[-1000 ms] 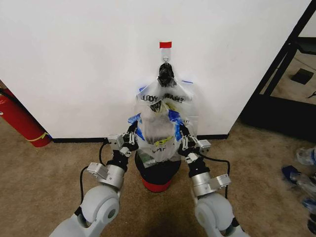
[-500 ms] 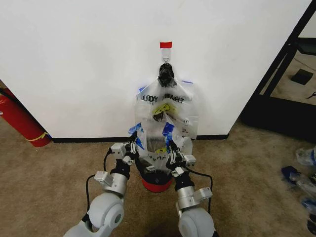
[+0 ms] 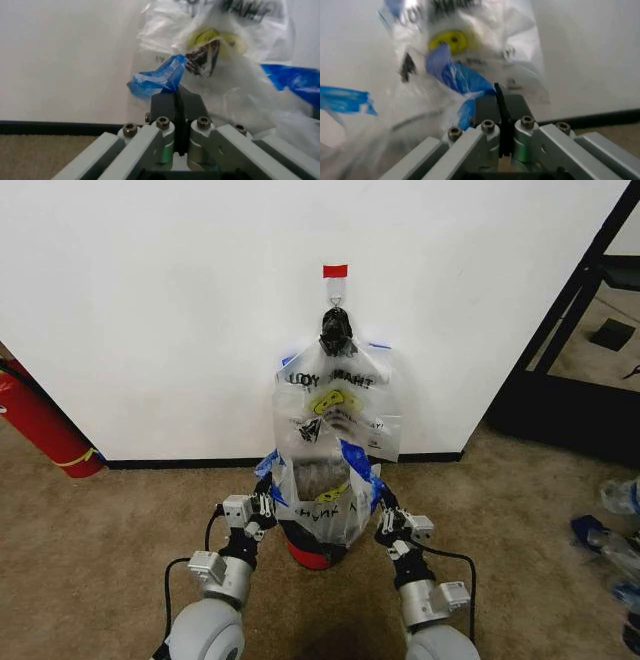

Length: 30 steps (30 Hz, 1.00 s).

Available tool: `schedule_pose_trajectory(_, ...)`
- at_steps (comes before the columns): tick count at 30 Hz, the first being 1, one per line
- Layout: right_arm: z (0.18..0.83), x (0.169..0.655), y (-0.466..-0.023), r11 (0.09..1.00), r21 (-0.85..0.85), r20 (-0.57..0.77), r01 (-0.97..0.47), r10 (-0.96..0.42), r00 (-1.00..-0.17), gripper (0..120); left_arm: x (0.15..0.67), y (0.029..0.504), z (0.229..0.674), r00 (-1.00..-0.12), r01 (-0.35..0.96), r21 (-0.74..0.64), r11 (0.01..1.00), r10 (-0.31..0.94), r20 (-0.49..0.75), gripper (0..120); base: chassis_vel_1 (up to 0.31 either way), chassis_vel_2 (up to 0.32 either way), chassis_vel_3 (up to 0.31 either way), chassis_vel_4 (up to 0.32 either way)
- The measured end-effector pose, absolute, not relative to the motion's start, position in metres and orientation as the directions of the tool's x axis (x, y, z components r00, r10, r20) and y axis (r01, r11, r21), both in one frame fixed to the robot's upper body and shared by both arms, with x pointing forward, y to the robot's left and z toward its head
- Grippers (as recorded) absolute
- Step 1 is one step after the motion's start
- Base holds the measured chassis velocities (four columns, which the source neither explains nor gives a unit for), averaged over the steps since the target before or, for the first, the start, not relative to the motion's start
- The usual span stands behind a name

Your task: Pick up the garbage bag from the wall and place it over the trash bin.

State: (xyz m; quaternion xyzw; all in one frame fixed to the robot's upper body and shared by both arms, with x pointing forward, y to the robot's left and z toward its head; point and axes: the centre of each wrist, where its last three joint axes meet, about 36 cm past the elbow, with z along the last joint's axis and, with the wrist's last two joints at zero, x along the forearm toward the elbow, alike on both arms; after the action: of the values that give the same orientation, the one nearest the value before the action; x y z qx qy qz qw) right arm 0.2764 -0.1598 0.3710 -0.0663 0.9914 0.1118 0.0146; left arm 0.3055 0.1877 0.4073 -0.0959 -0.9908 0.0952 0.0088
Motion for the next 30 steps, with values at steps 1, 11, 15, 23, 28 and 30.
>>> schedule_pose_trajectory(1, 0.371, 0.276, -0.16, 0.966, 0.22, -0.044, -0.135, -0.128, -0.991, 0, 0.305, 0.188, 0.407, -0.981, 0.188, -0.19, 0.963, 0.192, -0.001, 0, 0.0, 0.0, 0.0, 0.0)
schedule_pose_trajectory(11, 0.37, 0.278, -0.159, 0.986, 0.152, 0.117, -0.063, -0.081, -0.99, 0, 0.304, 0.192, 0.398, -0.975, 0.166, -0.136, 0.977, 0.183, 0.123, 0, 0.0, 0.0, 0.0, 0.0)
schedule_pose_trajectory(15, 0.37, 0.277, -0.158, 0.99, 0.135, 0.173, -0.048, -0.072, -0.982, 0, 0.301, 0.193, 0.395, -0.969, 0.167, -0.118, 0.979, 0.185, 0.163, 0, 0.0, 0.0, 0.0, 0.0)
schedule_pose_trajectory(23, 0.367, 0.28, -0.158, 0.992, 0.124, 0.255, -0.025, -0.056, -0.965, 0, 0.297, 0.202, 0.391, -0.952, 0.165, -0.048, 0.985, 0.171, 0.253, 0, 0.0, 0.0, 0.0, 0.0)
schedule_pose_trajectory(28, 0.366, 0.284, -0.155, 0.991, 0.136, 0.29, -0.006, -0.046, -0.956, 0, 0.29, 0.205, 0.391, -0.943, 0.167, -0.034, 0.985, 0.17, 0.285, 0, 0.0, 0.0, 0.0, 0.0)
schedule_pose_trajectory(30, 0.365, 0.287, -0.155, 0.99, 0.144, 0.303, 0.002, -0.042, -0.952, 0, 0.289, 0.206, 0.391, -0.94, 0.17, -0.028, 0.985, 0.171, 0.295, 0, 0.0, 0.0, 0.0, 0.0)
